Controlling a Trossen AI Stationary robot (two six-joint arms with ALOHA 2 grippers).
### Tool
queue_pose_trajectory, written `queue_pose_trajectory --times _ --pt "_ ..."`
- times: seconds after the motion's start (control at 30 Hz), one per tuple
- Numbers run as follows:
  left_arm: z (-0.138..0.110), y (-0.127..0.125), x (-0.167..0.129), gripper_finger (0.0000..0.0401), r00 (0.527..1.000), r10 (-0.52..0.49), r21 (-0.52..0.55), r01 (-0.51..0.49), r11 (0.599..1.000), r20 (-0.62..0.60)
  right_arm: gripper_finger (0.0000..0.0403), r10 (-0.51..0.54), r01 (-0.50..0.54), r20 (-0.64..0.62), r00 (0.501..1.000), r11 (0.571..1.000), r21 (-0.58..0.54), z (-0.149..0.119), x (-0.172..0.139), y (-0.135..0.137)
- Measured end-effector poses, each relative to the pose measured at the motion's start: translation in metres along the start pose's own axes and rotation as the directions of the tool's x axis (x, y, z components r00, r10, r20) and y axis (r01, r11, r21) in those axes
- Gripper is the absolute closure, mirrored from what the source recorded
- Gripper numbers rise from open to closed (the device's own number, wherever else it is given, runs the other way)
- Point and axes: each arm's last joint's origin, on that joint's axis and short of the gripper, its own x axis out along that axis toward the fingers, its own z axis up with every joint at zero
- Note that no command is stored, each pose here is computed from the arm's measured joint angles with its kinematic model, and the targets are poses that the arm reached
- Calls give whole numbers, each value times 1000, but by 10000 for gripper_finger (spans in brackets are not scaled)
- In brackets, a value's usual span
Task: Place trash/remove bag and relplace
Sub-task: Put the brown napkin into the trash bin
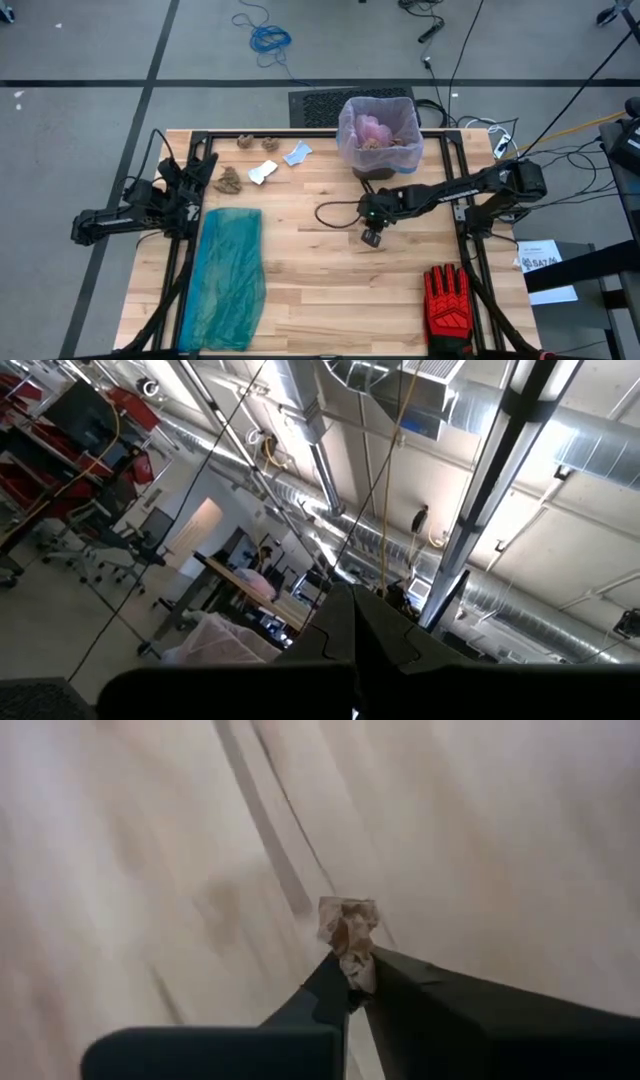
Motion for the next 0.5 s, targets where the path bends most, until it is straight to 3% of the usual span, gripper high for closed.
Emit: queue_pose_trajectory --times 0.3,0.5 --pt "0 0 0 401 1000 7 -30 -7 1000 -2 401 79 -44 252 964 989 -141 84 -67 23" --pt "2 -1 0 401 1000 7 -29 -7 1000 12 402 -97 149 431 897 985 -88 135 -131 -1"
